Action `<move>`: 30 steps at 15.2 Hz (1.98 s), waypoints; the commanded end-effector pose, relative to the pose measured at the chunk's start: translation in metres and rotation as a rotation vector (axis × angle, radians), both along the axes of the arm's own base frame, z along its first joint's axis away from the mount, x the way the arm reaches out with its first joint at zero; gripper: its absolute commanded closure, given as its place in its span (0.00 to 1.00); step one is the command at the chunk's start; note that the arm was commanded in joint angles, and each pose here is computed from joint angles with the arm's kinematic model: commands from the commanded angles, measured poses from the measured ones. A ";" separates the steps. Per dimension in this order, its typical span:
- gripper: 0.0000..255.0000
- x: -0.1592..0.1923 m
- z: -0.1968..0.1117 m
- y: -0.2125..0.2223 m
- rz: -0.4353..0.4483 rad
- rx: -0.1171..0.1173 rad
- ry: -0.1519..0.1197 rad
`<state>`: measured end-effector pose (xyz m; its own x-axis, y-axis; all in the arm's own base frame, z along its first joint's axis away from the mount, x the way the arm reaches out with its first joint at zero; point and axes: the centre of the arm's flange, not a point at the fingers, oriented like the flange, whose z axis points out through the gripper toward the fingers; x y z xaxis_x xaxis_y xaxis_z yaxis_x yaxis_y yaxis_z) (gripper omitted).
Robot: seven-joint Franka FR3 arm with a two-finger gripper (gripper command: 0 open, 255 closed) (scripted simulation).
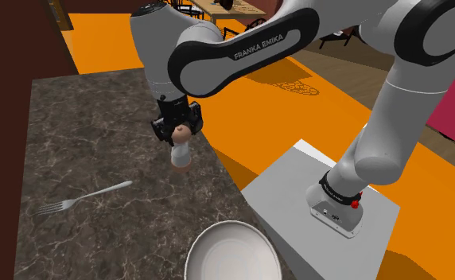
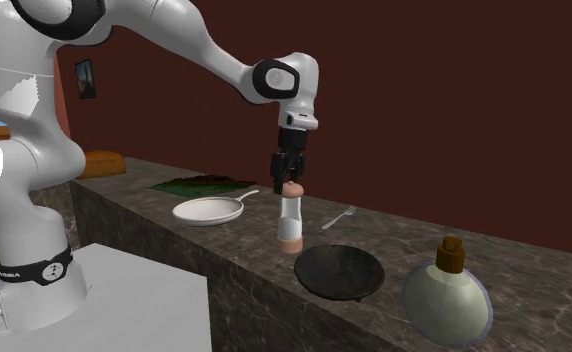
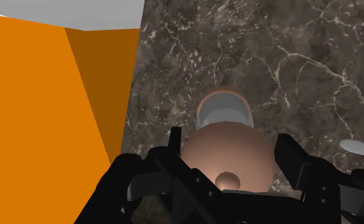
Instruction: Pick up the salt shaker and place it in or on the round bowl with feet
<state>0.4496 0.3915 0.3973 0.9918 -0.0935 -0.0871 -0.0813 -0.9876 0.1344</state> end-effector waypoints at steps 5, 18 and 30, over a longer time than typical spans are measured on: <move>1.00 0.000 0.029 0.000 0.000 0.000 0.000; 1.00 0.000 0.098 0.000 0.000 0.000 0.000; 1.00 0.081 0.155 -0.056 0.000 0.000 0.000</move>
<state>0.5219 0.3422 0.5469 0.9917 -0.0945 -0.0872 -0.0823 -0.9875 0.1343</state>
